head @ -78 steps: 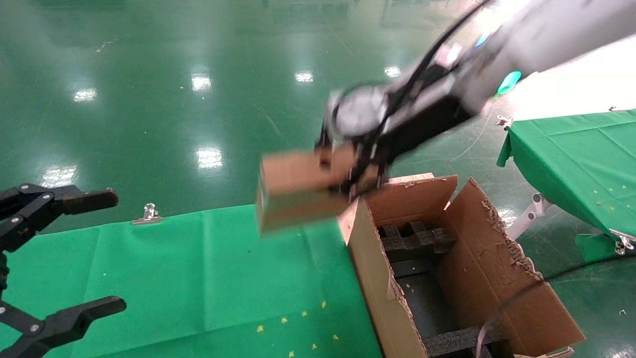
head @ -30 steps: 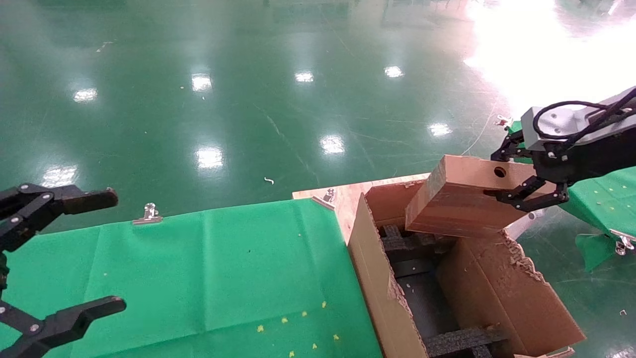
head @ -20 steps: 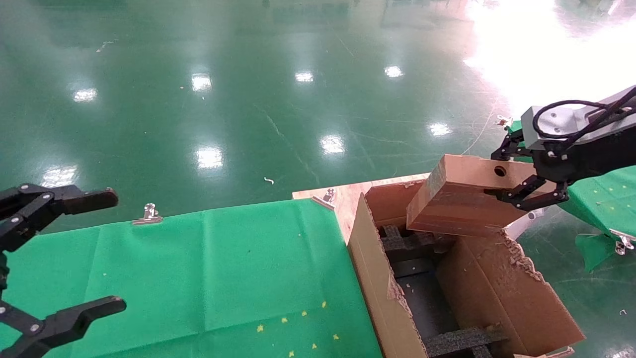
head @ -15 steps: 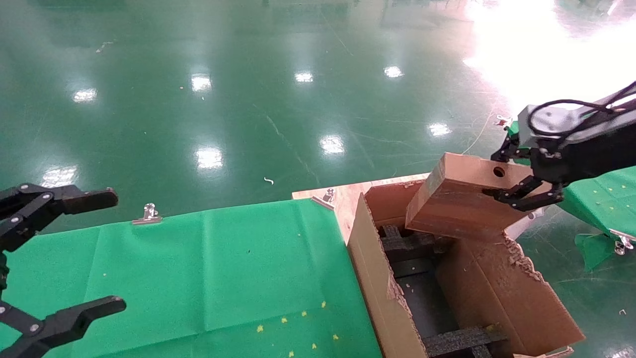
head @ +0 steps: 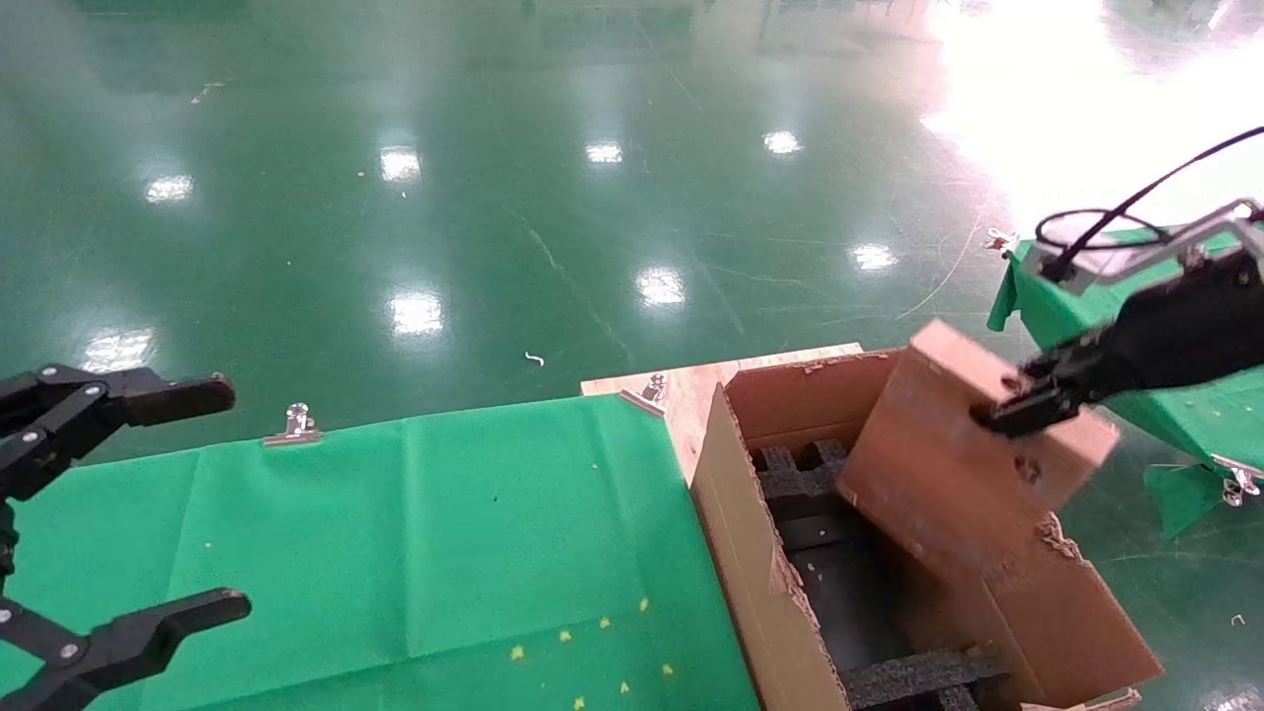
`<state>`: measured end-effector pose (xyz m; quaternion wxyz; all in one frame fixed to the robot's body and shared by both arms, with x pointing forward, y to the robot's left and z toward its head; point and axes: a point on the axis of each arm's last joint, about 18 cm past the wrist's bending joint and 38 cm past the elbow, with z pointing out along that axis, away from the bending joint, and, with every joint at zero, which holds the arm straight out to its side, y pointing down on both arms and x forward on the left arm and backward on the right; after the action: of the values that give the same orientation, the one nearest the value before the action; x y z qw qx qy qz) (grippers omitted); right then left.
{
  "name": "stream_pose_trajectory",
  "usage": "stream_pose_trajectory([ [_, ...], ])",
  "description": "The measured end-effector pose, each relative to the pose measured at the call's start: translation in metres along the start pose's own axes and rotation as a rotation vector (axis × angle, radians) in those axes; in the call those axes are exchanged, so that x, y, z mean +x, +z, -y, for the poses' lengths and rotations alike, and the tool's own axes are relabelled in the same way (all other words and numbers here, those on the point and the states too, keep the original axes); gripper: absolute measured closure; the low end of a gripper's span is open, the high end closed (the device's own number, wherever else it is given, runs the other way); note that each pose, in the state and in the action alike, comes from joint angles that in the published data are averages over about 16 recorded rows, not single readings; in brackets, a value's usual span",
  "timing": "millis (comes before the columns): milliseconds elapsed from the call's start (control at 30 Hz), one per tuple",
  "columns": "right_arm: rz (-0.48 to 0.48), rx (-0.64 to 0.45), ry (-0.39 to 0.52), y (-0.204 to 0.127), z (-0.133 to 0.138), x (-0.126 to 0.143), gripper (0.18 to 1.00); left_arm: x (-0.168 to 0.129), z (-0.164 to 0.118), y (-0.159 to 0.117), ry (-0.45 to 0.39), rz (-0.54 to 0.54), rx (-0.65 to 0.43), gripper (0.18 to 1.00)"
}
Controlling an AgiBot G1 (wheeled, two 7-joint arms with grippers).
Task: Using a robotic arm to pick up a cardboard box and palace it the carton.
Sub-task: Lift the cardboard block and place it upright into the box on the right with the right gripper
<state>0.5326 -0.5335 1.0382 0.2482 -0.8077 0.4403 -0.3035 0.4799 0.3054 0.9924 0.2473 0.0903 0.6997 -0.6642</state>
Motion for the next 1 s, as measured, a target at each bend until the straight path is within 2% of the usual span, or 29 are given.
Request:
stream_pose_trajectory([
  [167,0.007,-0.053,0.158,0.005,-0.010,-0.006,0.798,0.000,0.000,0.000,0.000,0.000,0.000,0.184],
  [333,-0.004,-0.089,0.253,0.008,-0.018,-0.009,0.800,0.000,0.000,0.000,0.000,0.000,0.000,0.184],
  [633,-0.019,-0.104,0.298,0.011,-0.021,-0.010,0.802,0.000,0.000,0.000,0.000,0.001,0.000,0.184],
  [1000,-0.064,-0.065,0.370,0.017,-0.021,-0.005,0.804,0.000,0.000,0.000,0.000,0.001,0.000,0.184],
])
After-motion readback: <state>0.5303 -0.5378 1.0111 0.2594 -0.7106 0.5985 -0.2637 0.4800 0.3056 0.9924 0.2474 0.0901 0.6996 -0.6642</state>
